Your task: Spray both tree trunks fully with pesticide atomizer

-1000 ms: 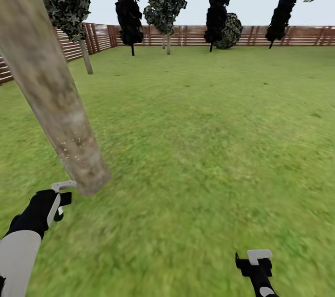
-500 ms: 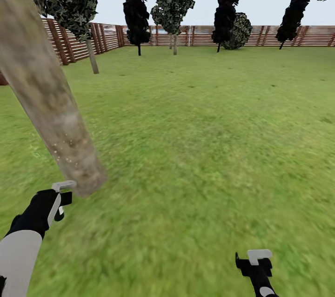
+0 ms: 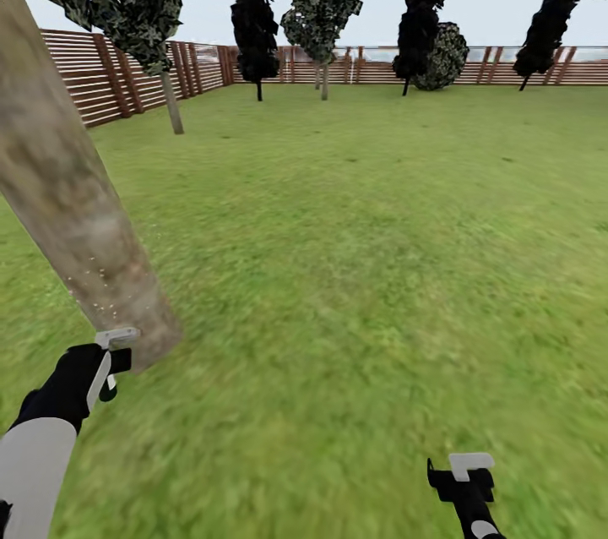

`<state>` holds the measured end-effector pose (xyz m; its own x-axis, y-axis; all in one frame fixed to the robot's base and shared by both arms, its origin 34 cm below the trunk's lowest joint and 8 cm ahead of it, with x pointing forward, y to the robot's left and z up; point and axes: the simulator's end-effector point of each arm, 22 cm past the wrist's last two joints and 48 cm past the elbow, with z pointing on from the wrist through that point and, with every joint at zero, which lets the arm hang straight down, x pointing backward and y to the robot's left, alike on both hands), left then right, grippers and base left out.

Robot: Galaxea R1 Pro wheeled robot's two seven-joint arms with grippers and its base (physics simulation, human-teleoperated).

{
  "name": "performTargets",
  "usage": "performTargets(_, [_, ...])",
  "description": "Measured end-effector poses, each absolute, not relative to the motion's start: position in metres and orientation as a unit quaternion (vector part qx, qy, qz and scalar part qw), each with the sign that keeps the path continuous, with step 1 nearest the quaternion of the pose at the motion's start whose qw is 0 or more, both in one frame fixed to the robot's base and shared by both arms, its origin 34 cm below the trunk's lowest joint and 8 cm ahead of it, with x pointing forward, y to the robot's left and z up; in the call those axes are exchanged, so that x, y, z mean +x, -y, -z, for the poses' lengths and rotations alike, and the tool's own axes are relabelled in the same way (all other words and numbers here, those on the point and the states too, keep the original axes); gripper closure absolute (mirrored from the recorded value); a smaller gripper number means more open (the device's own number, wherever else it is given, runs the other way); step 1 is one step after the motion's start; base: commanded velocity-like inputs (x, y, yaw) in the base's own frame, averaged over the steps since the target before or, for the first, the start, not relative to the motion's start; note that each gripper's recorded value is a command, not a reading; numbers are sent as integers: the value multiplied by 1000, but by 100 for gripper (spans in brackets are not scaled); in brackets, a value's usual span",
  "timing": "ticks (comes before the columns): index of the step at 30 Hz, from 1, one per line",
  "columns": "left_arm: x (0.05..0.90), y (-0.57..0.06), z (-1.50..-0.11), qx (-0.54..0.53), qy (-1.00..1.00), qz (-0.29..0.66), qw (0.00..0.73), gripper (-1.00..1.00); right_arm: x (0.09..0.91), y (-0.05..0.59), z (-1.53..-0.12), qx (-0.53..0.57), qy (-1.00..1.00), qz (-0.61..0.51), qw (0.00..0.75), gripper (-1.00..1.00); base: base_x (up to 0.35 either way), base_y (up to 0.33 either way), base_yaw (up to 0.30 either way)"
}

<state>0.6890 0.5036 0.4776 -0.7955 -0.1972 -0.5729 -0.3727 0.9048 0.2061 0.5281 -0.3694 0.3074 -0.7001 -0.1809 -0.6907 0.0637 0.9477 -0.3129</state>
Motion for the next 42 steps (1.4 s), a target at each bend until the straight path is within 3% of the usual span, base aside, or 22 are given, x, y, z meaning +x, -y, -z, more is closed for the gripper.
performTargets(12, [689, -503, -478, -151, -935, -157, 281, 100, 528, 369, -307, -32, -908, 158, 386, -100, 242, -185, 275])
performTargets(25, [689, -504, -477, -151, -935, -157, 280, 100, 528, 369, -307, -32, -908, 158, 386, -100, 99, -248, 33])
performTargets(42, [689, -504, -478, -151, -935, -157, 280, 100, 528, 368, -307, -32, -908, 158, 386, -100, 153, -252, 270])
